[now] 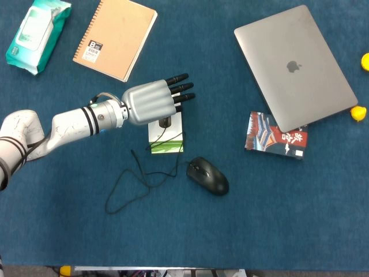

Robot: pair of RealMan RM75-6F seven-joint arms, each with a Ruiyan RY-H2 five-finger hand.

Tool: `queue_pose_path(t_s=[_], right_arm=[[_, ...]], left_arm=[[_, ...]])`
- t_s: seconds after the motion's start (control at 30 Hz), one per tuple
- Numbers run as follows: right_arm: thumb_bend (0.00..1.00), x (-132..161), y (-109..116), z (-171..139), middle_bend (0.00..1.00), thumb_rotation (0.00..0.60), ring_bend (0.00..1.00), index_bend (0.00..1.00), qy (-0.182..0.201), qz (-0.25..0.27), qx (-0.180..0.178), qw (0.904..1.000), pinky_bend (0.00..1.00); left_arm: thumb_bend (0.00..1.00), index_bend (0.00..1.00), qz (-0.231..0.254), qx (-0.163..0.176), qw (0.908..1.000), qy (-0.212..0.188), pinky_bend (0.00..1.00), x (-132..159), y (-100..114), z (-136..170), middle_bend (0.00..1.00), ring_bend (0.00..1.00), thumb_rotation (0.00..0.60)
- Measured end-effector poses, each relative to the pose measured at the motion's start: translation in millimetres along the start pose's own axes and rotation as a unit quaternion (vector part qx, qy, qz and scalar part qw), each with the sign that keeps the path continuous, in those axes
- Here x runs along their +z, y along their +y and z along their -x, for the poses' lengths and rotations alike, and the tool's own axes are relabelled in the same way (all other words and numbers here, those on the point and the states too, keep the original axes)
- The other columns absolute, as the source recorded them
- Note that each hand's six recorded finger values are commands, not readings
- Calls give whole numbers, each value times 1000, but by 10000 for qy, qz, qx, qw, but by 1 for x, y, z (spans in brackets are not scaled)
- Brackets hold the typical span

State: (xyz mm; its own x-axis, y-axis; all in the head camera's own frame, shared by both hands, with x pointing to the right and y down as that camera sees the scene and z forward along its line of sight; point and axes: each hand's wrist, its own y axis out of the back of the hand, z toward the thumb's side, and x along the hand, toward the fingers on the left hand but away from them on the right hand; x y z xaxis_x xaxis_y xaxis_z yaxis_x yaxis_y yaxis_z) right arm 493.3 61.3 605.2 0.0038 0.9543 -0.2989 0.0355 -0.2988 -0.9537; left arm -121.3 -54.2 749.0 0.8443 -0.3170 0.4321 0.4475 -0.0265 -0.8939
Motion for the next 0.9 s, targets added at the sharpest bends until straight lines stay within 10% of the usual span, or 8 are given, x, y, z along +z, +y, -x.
queue_pose_path(t_s=[0.9], right_arm=[[378,-6,0,-2,447,600,337,547,-67,6,-8,10000,476]], left_arm=[[261,486,-12,-65,10000,46,39,1,-5,-2,117,33,600]])
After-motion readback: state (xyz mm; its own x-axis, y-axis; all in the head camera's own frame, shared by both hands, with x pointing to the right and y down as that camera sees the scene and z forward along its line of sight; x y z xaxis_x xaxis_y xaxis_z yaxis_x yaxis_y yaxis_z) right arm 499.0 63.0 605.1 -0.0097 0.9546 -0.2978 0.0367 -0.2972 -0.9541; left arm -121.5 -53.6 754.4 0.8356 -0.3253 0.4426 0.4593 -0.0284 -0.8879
